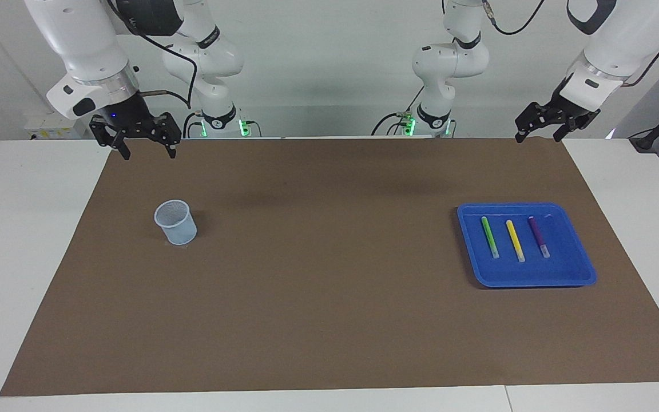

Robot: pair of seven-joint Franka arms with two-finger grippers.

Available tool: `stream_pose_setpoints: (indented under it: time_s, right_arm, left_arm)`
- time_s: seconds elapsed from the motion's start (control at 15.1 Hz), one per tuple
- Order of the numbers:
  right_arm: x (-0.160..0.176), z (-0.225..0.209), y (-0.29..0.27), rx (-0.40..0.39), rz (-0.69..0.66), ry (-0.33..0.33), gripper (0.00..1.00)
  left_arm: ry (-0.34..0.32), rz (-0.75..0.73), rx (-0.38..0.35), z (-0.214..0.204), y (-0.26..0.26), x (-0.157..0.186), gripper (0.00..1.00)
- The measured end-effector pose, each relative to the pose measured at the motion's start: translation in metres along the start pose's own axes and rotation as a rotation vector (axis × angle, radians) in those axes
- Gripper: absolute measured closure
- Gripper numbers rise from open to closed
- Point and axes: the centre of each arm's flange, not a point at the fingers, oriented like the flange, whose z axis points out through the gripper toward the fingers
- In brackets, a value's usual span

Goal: Transfer and insert pens with both arms

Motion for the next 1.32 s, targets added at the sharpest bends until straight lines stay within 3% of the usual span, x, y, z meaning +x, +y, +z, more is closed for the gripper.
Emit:
stream_pose_setpoints:
  time_s: [1.32]
  right_arm:
    - [-0.0047,-0.0085,-0.0074,0.024,-0.009,0.016,0.0]
  left_arm:
    - [-0.014,0.004,0.001,0.0039,0.0025,-0.0023,0.0]
